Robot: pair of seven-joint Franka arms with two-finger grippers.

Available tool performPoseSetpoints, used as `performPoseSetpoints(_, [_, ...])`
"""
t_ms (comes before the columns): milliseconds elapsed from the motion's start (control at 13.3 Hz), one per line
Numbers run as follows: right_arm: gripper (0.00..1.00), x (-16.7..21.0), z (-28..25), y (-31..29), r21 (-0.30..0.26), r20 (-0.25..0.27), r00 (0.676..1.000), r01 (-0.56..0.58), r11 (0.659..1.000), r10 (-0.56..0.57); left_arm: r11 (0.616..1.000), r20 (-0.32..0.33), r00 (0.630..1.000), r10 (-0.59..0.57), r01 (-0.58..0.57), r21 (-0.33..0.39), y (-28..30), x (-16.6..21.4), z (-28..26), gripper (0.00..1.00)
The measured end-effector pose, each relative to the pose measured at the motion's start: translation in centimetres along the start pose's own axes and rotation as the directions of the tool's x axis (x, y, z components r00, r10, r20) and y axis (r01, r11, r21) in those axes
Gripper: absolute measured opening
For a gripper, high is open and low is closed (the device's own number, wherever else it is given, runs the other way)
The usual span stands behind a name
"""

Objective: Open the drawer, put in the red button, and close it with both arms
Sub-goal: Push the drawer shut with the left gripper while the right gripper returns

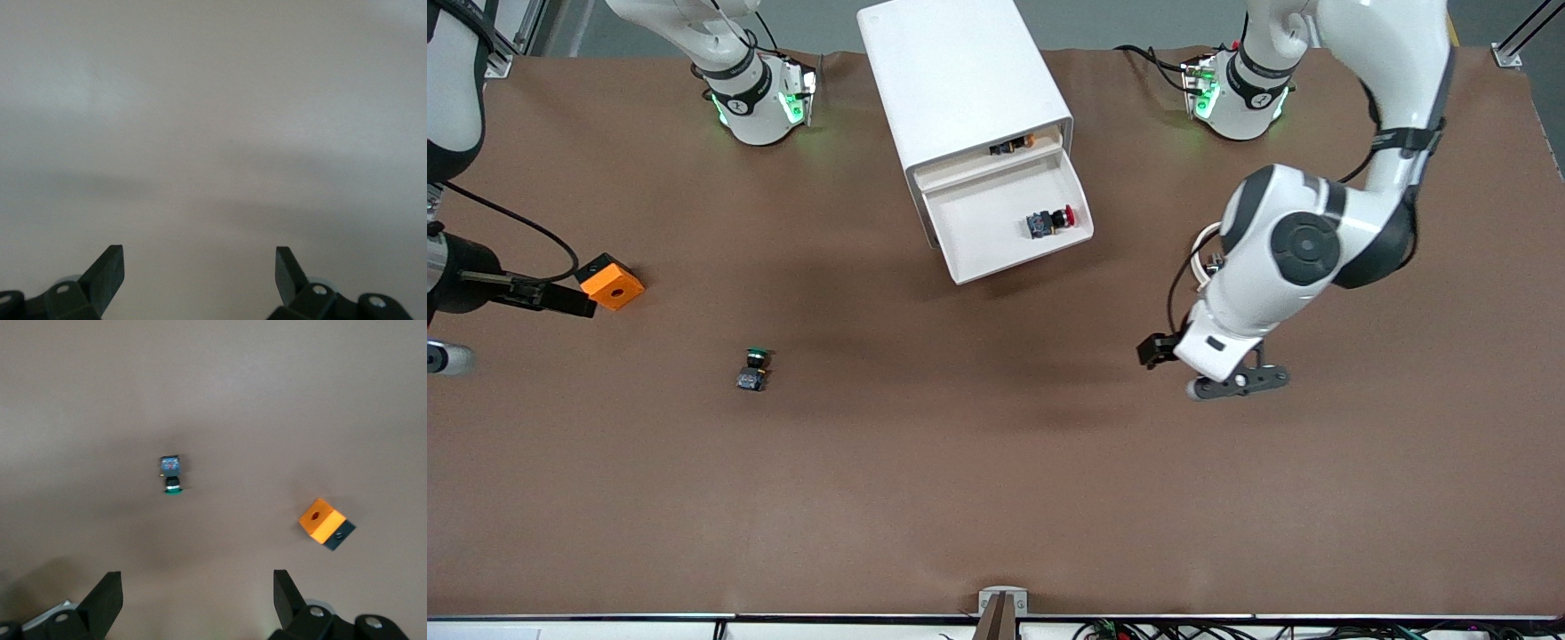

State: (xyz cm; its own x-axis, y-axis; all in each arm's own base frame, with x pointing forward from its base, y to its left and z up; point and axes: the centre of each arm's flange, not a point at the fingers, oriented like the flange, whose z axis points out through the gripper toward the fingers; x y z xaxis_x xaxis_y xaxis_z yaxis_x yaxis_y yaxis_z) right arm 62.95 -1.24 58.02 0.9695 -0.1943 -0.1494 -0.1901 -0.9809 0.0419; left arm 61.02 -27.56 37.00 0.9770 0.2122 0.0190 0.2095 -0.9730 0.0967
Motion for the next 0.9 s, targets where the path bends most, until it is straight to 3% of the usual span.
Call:
performPoseSetpoints(300, [1.0,-0.2,-0.3,-0.1,-0.011,-0.008,1.0,0.01,1.0,-0.011,0.992,0.023,0.992,-0.126,0.126,0.002,7.1,-5.5,3.6,1.0])
performPoseSetpoints(901, [1.0,0.2,0.4,-0.1,0.004,-0.012,1.0,0.023,1.0,-0.023,0.983,0.067,0.981,-0.18,0.176,0.052,16.0,-16.8,7.8,1.0])
